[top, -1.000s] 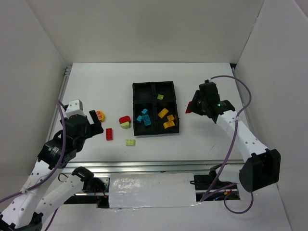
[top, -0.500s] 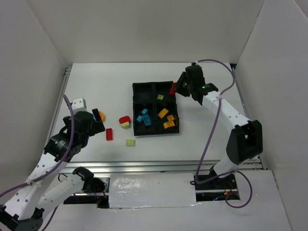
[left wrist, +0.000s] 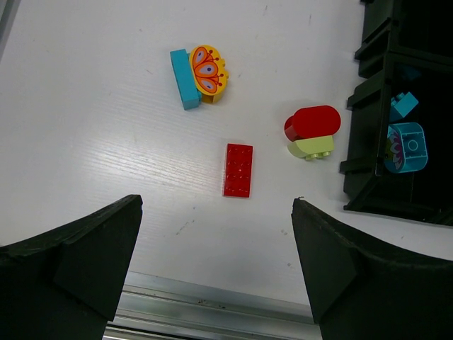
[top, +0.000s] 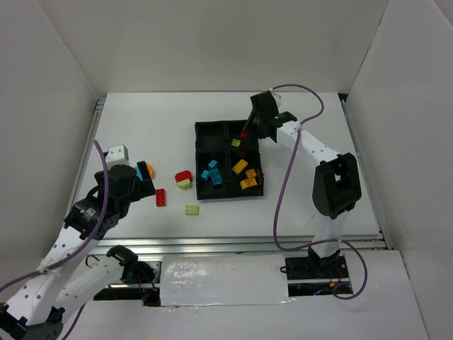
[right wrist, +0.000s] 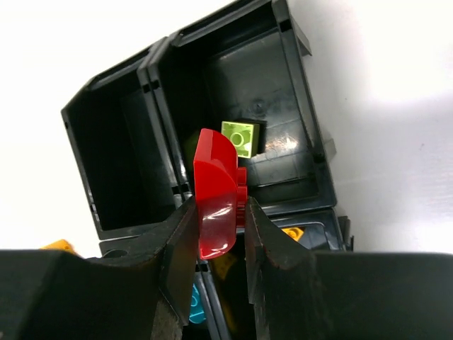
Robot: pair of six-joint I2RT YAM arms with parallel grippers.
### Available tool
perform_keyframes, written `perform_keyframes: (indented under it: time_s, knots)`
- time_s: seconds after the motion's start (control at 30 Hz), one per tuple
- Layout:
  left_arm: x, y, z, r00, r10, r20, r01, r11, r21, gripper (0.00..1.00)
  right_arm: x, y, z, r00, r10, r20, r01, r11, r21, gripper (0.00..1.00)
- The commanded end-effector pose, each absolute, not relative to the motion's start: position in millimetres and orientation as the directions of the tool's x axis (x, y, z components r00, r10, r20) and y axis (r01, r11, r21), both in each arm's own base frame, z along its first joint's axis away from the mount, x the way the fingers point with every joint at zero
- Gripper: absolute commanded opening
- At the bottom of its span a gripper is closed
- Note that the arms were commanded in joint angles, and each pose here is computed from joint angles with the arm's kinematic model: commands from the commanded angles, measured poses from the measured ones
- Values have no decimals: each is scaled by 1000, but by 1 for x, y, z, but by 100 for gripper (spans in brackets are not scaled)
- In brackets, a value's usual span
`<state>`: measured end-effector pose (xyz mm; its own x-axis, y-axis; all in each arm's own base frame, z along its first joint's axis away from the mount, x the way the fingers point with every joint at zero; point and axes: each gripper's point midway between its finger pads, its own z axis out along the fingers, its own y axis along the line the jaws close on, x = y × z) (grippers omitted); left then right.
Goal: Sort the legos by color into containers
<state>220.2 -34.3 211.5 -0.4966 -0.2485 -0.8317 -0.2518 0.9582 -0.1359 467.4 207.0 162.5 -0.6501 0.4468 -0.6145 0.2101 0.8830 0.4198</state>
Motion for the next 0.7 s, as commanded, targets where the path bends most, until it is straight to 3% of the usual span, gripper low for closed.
perform_keyframes:
  time_s: [0.0,0.67]
  knots:
    - [227,-38,217,-486,-232,-843,-227,965,-134,99,471,206,190,-608,441,-660,192,888,417,0]
    - [225,-37,217,-480,-238,-844,-235,962,-138,99,477,216,190,-628,414,-658,156,896,415,0]
